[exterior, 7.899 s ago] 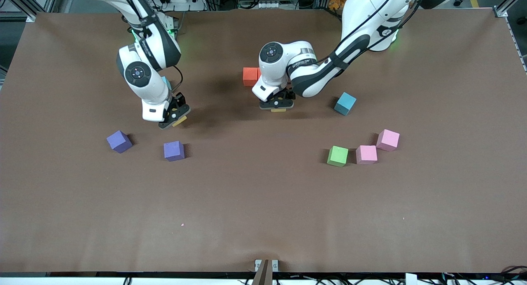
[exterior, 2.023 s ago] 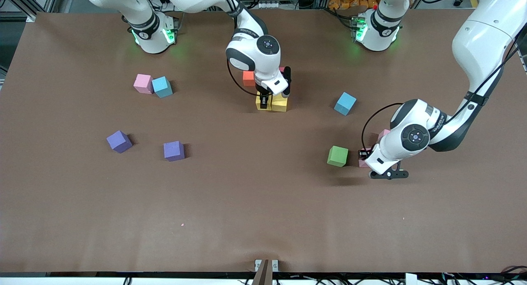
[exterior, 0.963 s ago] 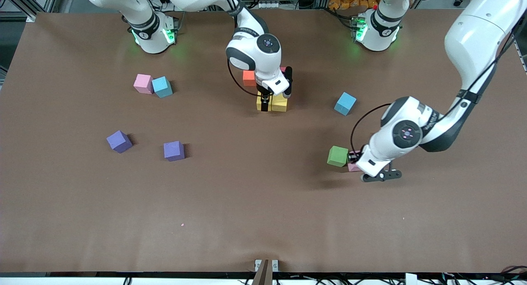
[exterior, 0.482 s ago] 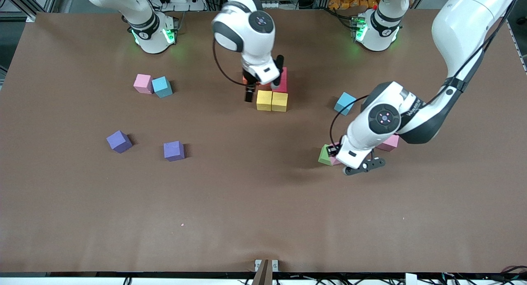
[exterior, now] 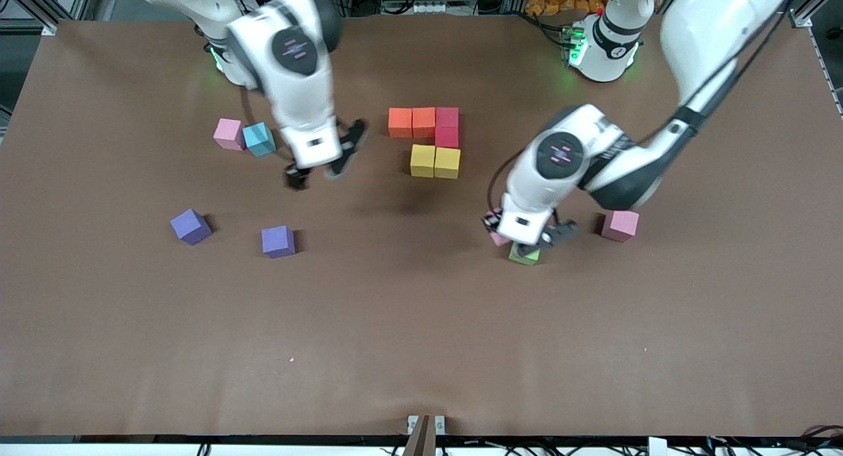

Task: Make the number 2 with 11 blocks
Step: 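Carry the pink cube to the row while the right gripper reaches purple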

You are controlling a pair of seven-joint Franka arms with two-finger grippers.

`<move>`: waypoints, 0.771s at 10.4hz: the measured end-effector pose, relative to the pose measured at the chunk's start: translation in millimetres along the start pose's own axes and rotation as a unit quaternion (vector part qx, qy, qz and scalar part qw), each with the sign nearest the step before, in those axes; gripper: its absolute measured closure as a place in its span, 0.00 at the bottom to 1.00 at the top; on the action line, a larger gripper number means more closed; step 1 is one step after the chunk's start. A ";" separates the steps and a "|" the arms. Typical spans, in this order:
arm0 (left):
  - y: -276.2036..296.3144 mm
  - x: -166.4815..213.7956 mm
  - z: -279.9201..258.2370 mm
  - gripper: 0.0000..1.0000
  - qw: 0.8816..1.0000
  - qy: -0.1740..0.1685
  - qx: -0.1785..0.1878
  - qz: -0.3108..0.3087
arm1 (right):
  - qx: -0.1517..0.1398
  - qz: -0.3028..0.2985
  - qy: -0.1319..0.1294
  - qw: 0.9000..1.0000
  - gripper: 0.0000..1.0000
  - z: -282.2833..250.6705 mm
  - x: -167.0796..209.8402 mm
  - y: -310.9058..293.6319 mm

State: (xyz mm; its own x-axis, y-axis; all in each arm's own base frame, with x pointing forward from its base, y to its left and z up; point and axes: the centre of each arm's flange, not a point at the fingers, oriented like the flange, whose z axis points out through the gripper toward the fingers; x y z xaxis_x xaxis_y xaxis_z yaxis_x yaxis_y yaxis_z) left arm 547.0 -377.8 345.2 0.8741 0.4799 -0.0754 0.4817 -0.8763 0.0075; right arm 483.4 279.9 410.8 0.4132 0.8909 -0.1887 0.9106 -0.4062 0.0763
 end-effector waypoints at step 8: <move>70.5 -213.1 34.2 0.44 0.973 0.011 0.022 -0.231 | 0.034 0.147 0.079 0.985 0.00 88.3 -130.3 87.2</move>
State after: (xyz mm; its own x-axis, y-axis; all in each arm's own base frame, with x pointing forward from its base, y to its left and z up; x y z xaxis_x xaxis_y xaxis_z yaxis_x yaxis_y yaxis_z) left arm 392.6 -543.3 327.6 0.5664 0.8232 -0.0394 0.8207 -0.5678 -0.0642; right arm 508.1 110.4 355.7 0.6603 0.7509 -0.0121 0.7507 -0.6595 0.0387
